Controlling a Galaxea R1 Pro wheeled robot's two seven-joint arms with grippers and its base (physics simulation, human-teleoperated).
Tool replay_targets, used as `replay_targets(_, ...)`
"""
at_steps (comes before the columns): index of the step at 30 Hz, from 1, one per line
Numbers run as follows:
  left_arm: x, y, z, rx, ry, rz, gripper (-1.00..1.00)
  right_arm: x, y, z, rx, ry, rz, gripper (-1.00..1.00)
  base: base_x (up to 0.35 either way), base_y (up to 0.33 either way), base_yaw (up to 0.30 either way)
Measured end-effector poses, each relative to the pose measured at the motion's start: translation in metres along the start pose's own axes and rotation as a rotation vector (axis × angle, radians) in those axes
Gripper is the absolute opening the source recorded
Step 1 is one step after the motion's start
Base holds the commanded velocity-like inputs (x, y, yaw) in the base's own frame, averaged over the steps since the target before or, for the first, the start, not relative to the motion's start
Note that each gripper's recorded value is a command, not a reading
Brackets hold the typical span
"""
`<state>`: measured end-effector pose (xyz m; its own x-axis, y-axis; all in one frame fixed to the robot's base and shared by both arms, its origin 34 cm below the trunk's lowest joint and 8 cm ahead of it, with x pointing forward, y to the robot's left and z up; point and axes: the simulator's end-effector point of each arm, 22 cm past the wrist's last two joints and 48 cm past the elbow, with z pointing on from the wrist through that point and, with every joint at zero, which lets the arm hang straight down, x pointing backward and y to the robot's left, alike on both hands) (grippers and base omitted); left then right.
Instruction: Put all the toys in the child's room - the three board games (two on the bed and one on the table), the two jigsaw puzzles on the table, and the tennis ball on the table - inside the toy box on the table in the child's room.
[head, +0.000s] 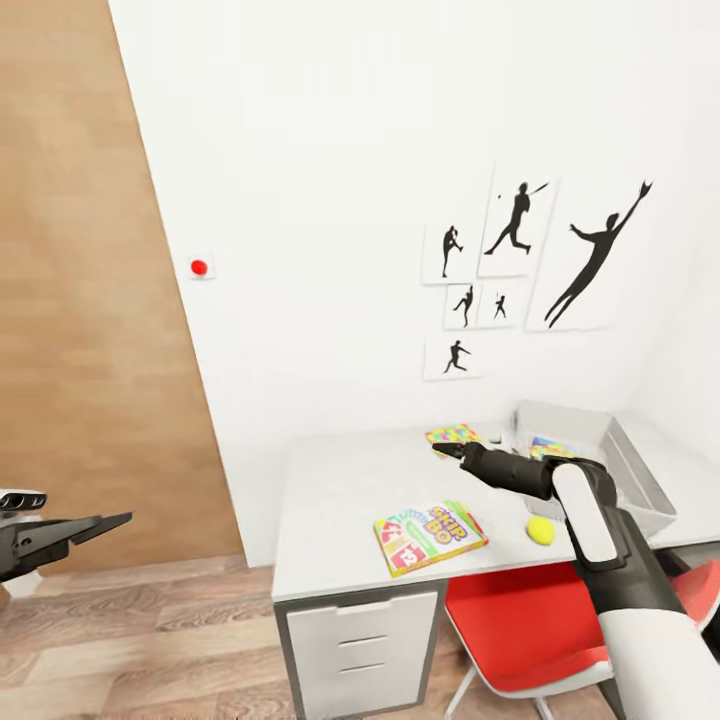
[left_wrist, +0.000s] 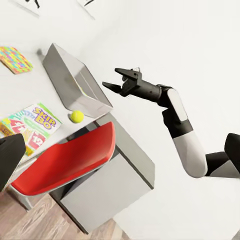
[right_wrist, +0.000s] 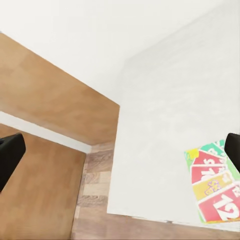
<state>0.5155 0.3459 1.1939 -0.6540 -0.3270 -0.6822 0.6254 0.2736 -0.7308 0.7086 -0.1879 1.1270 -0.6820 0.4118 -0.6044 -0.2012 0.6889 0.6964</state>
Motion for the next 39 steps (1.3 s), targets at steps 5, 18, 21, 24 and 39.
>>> replay_targets(5,0.001,0.003,0.000,-0.002,0.001,-0.006,1.00,-0.003,-0.013,0.008,0.048,0.013,0.019,1.00,0.033,0.151,0.182)
replay_targets(18,0.003,0.011,0.001,-0.009,0.004,-0.023,1.00,-0.014,-0.046,0.032,0.179,0.060,0.069,1.00,0.010,0.026,0.146)
replay_targets(21,0.004,0.013,0.001,-0.011,0.006,-0.027,1.00,-0.013,-0.056,0.038,0.210,0.081,0.087,1.00,0.001,0.003,0.113)
replay_targets(24,0.005,0.015,0.001,-0.012,0.007,-0.031,1.00,-0.013,-0.069,0.044,0.251,0.108,0.110,1.00,0.001,0.001,0.097)
replay_targets(39,0.008,0.024,0.002,-0.020,0.011,-0.051,1.00,-0.012,-0.120,0.049,0.454,0.196,0.169,1.00,0.000,0.000,0.050)
